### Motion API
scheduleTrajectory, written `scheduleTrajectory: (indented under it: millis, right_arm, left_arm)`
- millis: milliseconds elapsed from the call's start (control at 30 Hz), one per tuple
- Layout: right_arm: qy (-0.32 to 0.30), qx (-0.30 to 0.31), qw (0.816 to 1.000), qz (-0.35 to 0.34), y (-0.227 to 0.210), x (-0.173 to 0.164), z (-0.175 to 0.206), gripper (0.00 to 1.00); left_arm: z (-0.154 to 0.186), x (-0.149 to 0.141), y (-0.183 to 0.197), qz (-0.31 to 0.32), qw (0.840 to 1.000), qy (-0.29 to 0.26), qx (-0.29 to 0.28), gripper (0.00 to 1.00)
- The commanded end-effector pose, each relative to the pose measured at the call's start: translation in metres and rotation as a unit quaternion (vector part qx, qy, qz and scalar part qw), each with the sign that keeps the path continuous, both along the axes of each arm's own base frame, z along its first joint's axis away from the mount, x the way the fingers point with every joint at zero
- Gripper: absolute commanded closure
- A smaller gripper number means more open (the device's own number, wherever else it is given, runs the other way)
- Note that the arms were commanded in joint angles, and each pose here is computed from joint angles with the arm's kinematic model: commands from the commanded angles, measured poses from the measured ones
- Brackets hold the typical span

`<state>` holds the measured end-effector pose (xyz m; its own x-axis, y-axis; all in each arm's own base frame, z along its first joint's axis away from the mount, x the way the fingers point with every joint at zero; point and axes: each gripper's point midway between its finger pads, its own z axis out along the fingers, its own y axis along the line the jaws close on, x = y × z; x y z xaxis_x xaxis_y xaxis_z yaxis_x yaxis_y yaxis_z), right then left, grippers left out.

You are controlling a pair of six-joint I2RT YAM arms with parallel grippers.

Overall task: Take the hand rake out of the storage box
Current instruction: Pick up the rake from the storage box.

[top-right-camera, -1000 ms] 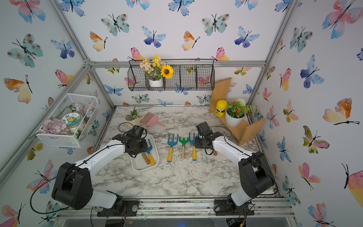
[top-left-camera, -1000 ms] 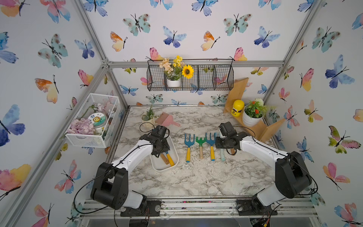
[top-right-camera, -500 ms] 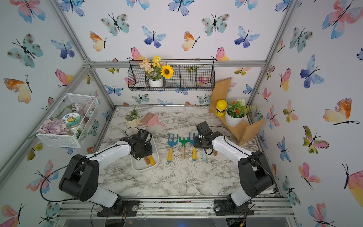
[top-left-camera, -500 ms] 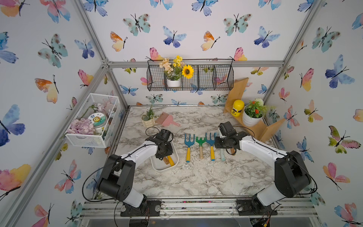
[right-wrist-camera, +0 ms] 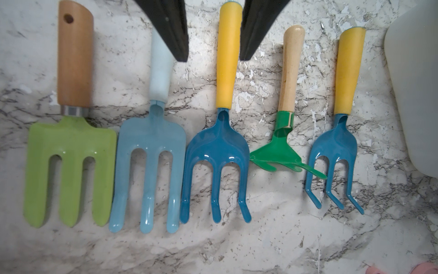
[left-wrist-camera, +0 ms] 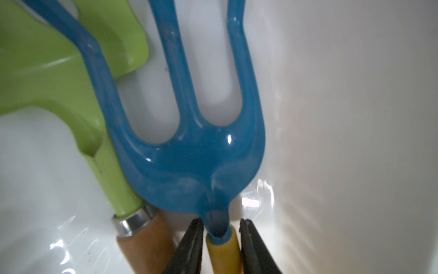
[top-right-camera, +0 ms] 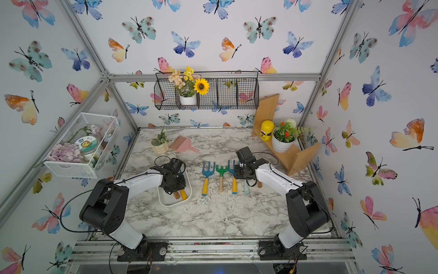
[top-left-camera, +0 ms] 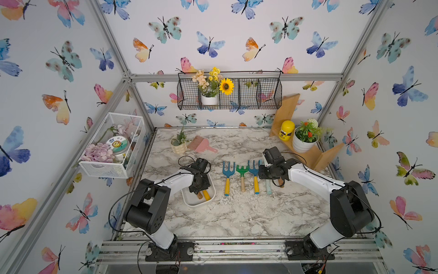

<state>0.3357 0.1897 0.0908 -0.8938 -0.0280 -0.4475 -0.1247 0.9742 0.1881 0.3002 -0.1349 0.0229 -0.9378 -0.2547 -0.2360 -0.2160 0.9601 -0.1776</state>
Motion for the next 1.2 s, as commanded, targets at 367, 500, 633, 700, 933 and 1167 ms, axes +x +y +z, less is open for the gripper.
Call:
scheduleTrajectory:
  millis: [367, 500, 633, 700, 933, 1167]
  right_arm:
    - [-0.006, 0.021, 1.000, 0.010, 0.009, 0.005, 0.005, 0.58]
    - [-0.007, 0.023, 1.000, 0.010, 0.009, 0.005, 0.006, 0.58]
    - [-0.008, 0.029, 0.999, 0.010, 0.012, 0.005, 0.008, 0.58]
    - [-0.009, 0.031, 0.999, 0.011, 0.013, 0.005, 0.008, 0.58]
    - [-0.009, 0.033, 0.999, 0.009, 0.013, 0.004, 0.008, 0.58]
    - [-0.008, 0.032, 0.999, 0.006, 0.012, 0.003, 0.007, 0.58]
  left_arm:
    - [0.009, -0.014, 0.046, -0.004, 0.997, -0.002, 0.083, 0.82]
    - [0.016, -0.018, 0.063, 0.011, 0.996, -0.004, 0.087, 0.82]
    - [0.035, -0.015, 0.073, 0.020, 0.995, -0.023, 0.094, 0.83]
    - [0.050, -0.009, 0.074, 0.023, 0.994, -0.038, 0.095, 0.83]
    - [0.110, 0.015, 0.041, -0.001, 0.993, -0.099, 0.070, 0.84]
    - [0.127, 0.034, -0.032, -0.060, 0.990, -0.121, 0.044, 0.83]
